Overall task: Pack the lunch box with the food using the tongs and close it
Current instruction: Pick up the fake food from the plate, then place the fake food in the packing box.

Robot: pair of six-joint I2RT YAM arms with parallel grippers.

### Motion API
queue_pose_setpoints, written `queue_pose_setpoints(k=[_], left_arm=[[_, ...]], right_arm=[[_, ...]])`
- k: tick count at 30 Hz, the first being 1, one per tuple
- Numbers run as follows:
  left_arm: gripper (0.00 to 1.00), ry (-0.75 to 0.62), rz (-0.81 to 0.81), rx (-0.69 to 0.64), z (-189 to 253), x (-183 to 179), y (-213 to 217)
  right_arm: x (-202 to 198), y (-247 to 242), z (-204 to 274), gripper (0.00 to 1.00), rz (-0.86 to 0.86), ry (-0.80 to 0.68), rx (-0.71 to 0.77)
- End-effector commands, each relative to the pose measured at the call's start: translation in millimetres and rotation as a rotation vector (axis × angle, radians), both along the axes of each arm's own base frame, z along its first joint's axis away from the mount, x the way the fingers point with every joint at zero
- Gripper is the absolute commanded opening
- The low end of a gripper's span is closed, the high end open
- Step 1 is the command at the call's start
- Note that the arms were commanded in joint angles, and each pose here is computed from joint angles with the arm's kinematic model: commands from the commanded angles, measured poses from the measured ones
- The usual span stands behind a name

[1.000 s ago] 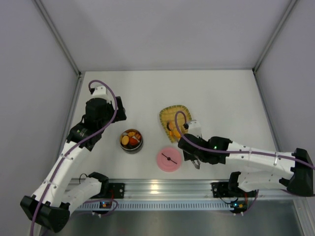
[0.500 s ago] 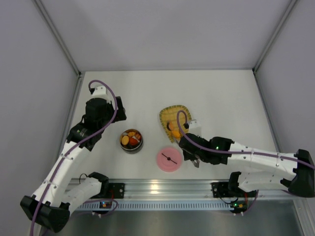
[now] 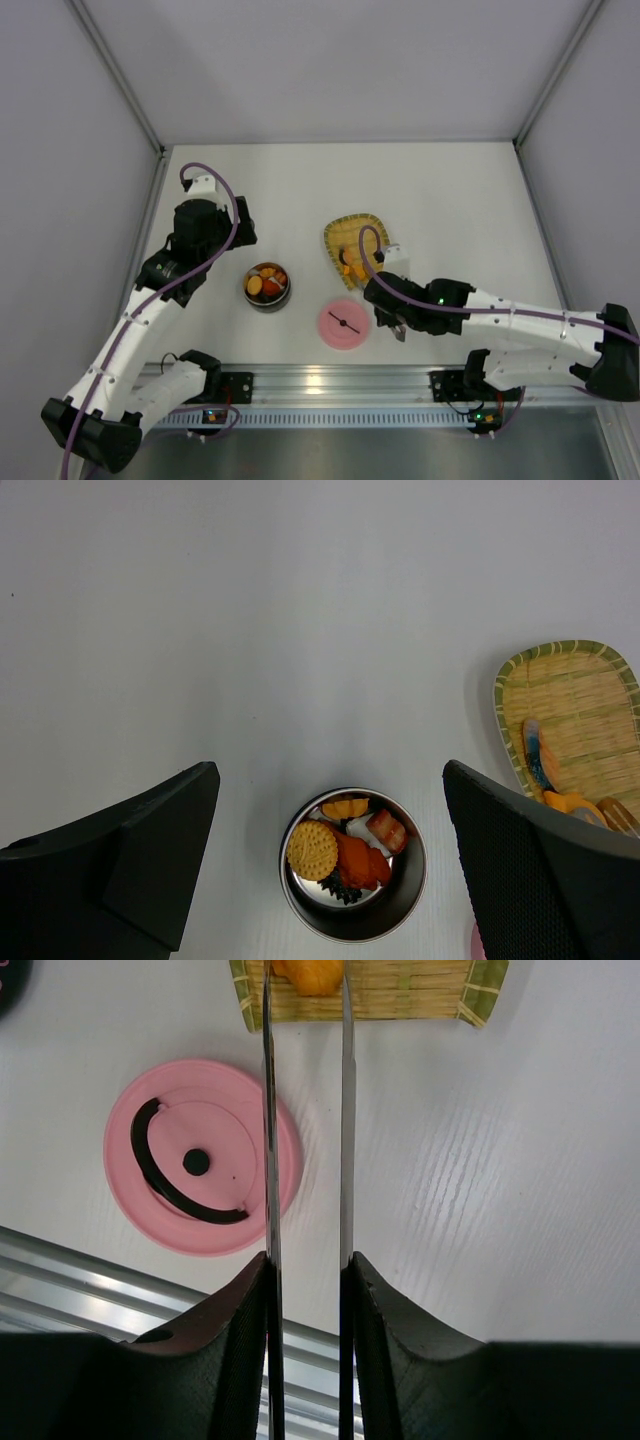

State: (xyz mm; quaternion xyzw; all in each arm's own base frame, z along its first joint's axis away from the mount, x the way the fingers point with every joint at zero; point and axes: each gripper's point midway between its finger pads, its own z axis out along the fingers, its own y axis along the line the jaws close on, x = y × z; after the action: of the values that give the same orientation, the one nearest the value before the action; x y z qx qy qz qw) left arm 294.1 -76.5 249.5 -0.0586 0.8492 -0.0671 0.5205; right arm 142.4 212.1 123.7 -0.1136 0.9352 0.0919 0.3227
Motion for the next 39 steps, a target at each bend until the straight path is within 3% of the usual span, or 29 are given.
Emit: queue_pose_setpoints(k=[1, 14, 26, 39], left_arm=[[0.99, -0.012, 0.004, -0.009, 2.7, 2.3, 0.2], [0.98, -0.015, 0.006, -0.009, 3.6, 1.9, 0.6], [0.98, -0.013, 0.009, -0.009, 3.0, 2.0, 1.3], [0.98, -0.017, 0.01, -0.008, 4.1, 2.0, 1.7]], right_arm=[[13.9, 5.7, 31.0, 0.24, -0.047, -0.069, 0.076], [23.9, 13.5, 69.1, 0.23, -0.028, -0.13, 0.096], [23.5, 104.8, 102.3, 0.21, 0.163, -0.132, 0.2], [10.8, 182.6, 92.2, 0.21, 0.314, -0.083, 0.219]])
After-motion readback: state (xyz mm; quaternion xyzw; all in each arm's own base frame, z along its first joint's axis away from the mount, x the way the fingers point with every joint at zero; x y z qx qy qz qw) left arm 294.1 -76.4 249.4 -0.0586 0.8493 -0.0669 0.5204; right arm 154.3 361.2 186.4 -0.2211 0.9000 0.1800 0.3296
